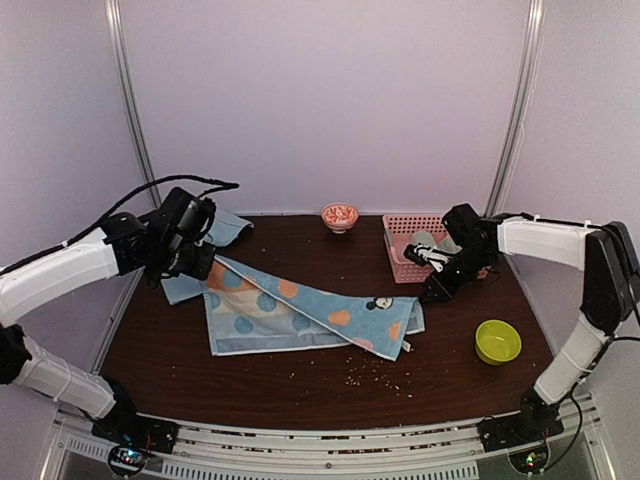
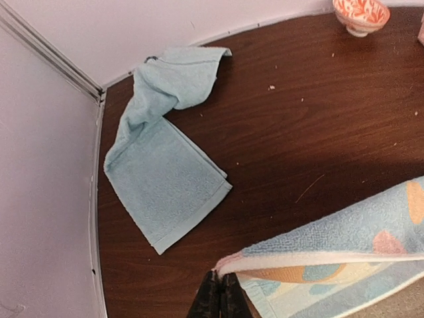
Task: Roll the towels
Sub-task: Flatten out the towel at the center of the board.
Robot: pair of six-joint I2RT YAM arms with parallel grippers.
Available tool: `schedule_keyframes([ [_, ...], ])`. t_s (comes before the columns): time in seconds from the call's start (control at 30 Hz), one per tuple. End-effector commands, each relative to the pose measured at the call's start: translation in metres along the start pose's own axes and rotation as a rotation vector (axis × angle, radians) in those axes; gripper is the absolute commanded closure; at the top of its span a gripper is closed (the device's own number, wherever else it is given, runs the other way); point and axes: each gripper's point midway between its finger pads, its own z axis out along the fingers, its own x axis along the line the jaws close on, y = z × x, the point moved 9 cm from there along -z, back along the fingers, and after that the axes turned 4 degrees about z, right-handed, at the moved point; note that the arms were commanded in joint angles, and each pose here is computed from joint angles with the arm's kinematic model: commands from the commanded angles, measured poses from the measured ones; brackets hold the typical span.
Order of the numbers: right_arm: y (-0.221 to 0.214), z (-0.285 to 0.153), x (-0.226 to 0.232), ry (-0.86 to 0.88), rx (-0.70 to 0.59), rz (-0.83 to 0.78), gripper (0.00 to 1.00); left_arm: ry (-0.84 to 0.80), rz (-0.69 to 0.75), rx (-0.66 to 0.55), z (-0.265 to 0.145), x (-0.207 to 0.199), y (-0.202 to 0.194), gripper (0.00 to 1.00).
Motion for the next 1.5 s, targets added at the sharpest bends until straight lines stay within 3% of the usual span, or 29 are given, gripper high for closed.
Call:
schedule_keyframes([
  [0.0,-0.006,0.006,-0.011,-0.025,0.048,0.044,0.77,-0.019,0.073,0.055,0.050,-0.028,0.006,1.00],
  [0.1,0.001,-0.010,-0.009,-0.068,0.010,0.009,0.64,-0.028,0.105,0.074,0.063,-0.037,0.009,1.00],
  [0.17,0.002,-0.019,-0.001,-0.068,-0.018,-0.052,0.62,-0.053,0.113,0.064,0.067,-0.041,0.008,1.00],
  [0.3,-0.011,-0.008,0.043,0.003,0.009,-0.323,0.67,-0.069,0.107,0.066,0.073,-0.046,0.003,1.00],
  [0.4,-0.029,0.021,0.077,-0.018,0.107,-0.537,0.74,-0.071,0.101,0.079,0.077,-0.048,0.000,1.00],
  [0.53,-0.036,0.047,0.098,-0.033,0.188,-0.692,0.77,-0.076,0.110,0.103,0.081,-0.050,-0.005,1.00],
  [0.73,-0.044,0.074,0.126,-0.044,0.241,-0.875,0.74,-0.094,0.109,0.121,0.081,-0.051,-0.011,1.00],
  [1.07,-0.046,0.086,0.142,-0.080,0.269,-0.959,0.73,-0.098,0.124,0.139,0.083,-0.052,-0.015,1.00],
  [1.47,-0.037,0.094,0.144,-0.105,0.258,-0.947,0.73,-0.106,0.136,0.153,0.086,-0.054,-0.019,1.00],
])
